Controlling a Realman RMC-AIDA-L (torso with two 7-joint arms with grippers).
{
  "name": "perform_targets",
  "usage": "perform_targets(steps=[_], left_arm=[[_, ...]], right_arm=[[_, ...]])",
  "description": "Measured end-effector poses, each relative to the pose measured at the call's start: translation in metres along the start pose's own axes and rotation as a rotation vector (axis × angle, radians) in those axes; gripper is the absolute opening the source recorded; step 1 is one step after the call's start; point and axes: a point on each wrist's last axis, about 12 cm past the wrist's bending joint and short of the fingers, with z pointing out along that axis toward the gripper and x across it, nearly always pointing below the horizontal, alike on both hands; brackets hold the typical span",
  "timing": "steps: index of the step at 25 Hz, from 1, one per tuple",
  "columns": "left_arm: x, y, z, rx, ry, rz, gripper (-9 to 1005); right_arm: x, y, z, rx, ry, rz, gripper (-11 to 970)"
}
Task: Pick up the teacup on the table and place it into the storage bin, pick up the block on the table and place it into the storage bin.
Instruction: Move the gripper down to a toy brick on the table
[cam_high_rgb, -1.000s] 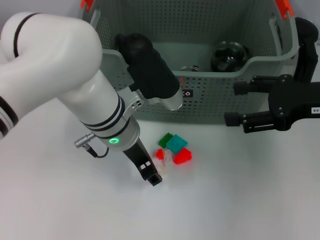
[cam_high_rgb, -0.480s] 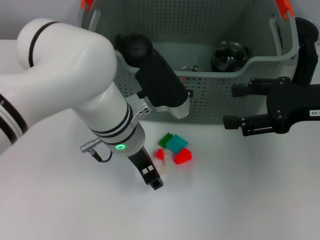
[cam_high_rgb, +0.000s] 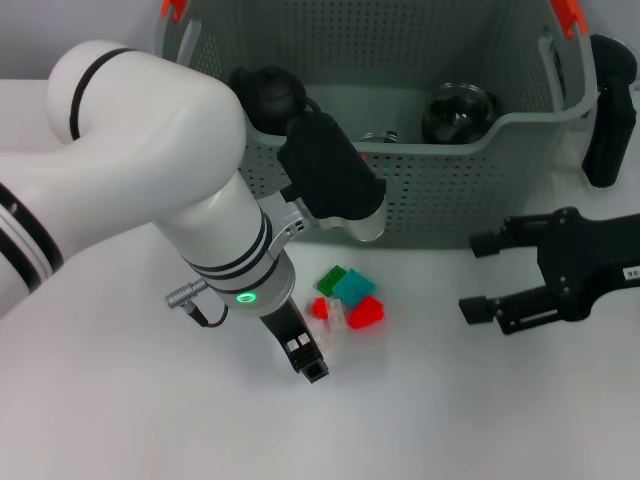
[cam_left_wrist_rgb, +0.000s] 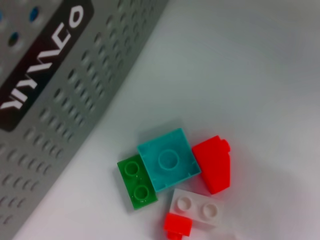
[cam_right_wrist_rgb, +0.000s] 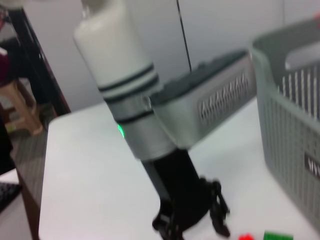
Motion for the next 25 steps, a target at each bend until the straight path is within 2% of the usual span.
perform_targets(steps=[5,11,19,25], left_arm=[[-0.0011,-0.0001,-0.0007,-0.001,-0.001,-0.004,639],[-0.0009,0.0,-0.0005,-0.001,0.0,-0.006,638],[-0.0008,0.0015,-0.0003,-0.008,0.007,-0.007,497],[0.0,0.0021,-0.0004,-0.018,0.02,-0.008,251]], right_arm=[[0.002,-0.0012,0.0035,-0.002,0.062,0.024,920],[0.002,-0.0008,0.0064,-0.004,0.068,0.023,920],[0.002,-0.0009,0.0065,-0.003,0.067,0.025,919],[0.0017,-0.001,0.0055,-0.001,0.06,0.027,919]])
